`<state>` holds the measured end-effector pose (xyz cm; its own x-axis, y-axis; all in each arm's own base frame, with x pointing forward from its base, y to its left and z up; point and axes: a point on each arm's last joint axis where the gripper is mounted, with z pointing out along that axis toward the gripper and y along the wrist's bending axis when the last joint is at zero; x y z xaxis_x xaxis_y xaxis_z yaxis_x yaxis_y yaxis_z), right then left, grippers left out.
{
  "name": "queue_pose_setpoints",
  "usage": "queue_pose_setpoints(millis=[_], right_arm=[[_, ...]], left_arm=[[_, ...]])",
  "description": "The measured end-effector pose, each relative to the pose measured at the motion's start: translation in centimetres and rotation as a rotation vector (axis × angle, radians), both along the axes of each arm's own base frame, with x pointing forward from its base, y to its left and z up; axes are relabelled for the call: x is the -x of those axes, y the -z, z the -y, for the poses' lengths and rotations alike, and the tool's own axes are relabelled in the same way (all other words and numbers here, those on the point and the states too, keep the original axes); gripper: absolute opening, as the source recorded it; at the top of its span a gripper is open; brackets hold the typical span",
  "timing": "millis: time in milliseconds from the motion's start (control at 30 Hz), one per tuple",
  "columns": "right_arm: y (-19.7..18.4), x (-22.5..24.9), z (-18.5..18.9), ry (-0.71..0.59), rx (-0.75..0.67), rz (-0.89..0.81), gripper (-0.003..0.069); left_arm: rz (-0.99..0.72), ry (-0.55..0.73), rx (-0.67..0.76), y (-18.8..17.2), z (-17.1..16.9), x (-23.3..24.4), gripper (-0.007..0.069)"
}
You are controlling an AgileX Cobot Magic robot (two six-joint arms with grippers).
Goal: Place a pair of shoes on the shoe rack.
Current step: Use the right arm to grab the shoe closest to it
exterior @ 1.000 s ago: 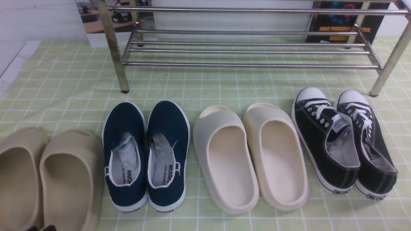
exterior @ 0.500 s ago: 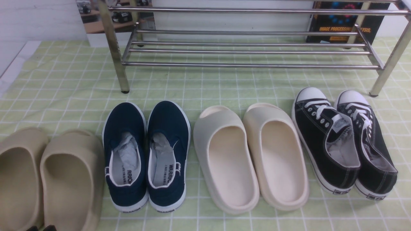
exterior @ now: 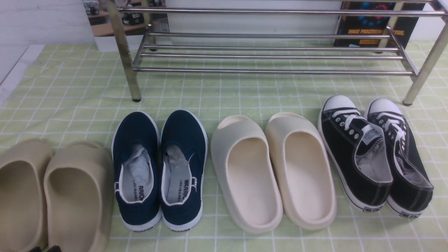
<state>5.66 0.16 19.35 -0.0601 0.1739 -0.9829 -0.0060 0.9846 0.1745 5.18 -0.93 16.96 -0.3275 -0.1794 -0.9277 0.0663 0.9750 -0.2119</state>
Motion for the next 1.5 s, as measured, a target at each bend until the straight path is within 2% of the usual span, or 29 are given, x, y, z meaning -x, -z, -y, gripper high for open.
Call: queue_pose_setpoints(millis=[100, 133, 233, 400, 467, 567, 633, 767, 833, 867, 900, 933, 967, 1000, 1100, 1200, 1267, 1367, 1433, 1467, 1500], right_arm=[[-0.7, 0.0, 0.1, 0.01, -0.007, 0.075, 0.0141], [-1.1, 0.0, 0.1, -0.014, -0.034, 0.118, 0.0142], [-2.1, 0.1, 0.3, 0.024, -0.154, 0.23, 0.0142], [-3.1, 0.3, 0.4, 0.03, -0.159, 0.34, 0.0141], [-3.3, 0.4, 0.4, 0.024, -0.16, 0.34, 0.0123], [-5.3, 0.7, 0.3, 0.02, -0.12, 0.33, 0.0032], [-6.5, 0.7, 0.3, -0.003, -0.11, 0.319, 0.0013], [-13.2, -0.5, -0.1, 0.029, -0.109, 0.16, 0.0008], [-14.4, -1.5, -0.2, -0.019, -0.1, 0.083, 0.0008], [-15.6, -3.3, -0.4, -0.032, -0.081, -0.083, 0.0008], [-16.3, -4.3, -0.4, -0.039, -0.067, -0.175, 0.0008], [-16.3, -4.6, -0.5, -0.042, -0.058, -0.198, 0.0008], [-16.6, -7.0, -0.6, -0.066, -0.02, -0.366, 0.0008], [-16.5, -9.0, -0.8, -0.102, 0.02, -0.523, 0.001], [-16.0, -13.7, -1.3, -0.182, 0.048, -0.724, 0.0026], [-14.9, -18.3, -3.0, -0.28, 0.074, -0.856, 0.0078], [-14.5, -19.5, -3.9, -0.306, 0.082, -0.881, 0.0097], [-12.7, -22.6, -7.8, -0.393, 0.148, -0.966, 0.019], [-10.8, -24.2, -10.1, -0.383, 0.194, -1.036, 0.0248], [-10.5, -24.4, -10.2, -0.384, 0.207, -1.041, 0.0254], [-8.4, -25.6, -11.0, -0.329, 0.24, -1.103, 0.0311]], left_arm=[[0.0, 0.0, 0.0, 0.0, 0.0, 0.0, 0.0239], [0.0, 0.0, 0.0, 0.0, 0.0, 0.0, 0.0239], [0.0, 0.0, 0.0, 0.0, 0.0, 0.0, 0.0239], [0.0, 0.0, 0.0, 0.0, 0.0, 0.0, 0.0239], [0.0, 0.0, 0.0, 0.0, 0.0, 0.0, 0.0239], [0.0, 0.0, 0.0, 0.0, 0.0, 0.0, 0.0239], [0.0, 0.0, 0.0, 0.0, 0.0, 0.0, 0.0239], [0.0, 0.0, 0.0, 0.0, 0.0, 0.0, 0.0239], [0.0, 0.0, 0.0, 0.0, 0.0, 0.0, 0.0239], [0.0, 0.0, 0.0, 0.0, 0.0, 0.0, 0.0239], [0.0, 0.0, 0.0, 0.0, 0.0, 0.0, 0.0239], [0.0, 0.0, 0.0, 0.0, 0.0, 0.0, 0.0239], [0.0, 0.0, 0.0, 0.0, 0.0, 0.0, 0.0239], [0.0, 0.0, 0.0, 0.0, 0.0, 0.0, 0.0239], [0.0, 0.0, 0.0, 0.0, 0.0, 0.0, 0.0239], [0.0, 0.0, 0.0, 0.0, 0.0, 0.0, 0.0239], [0.0, 0.0, 0.0, 0.0, 0.0, 0.0, 0.0239], [0.0, 0.0, 0.0, 0.0, 0.0, 0.0, 0.0239], [0.0, 0.0, 0.0, 0.0, 0.0, 0.0, 0.0239], [0.0, 0.0, 0.0, 0.0, 0.0, 0.0, 0.0239], [0.0, 0.0, 0.0, 0.0, 0.0, 0.0, 0.0239]])
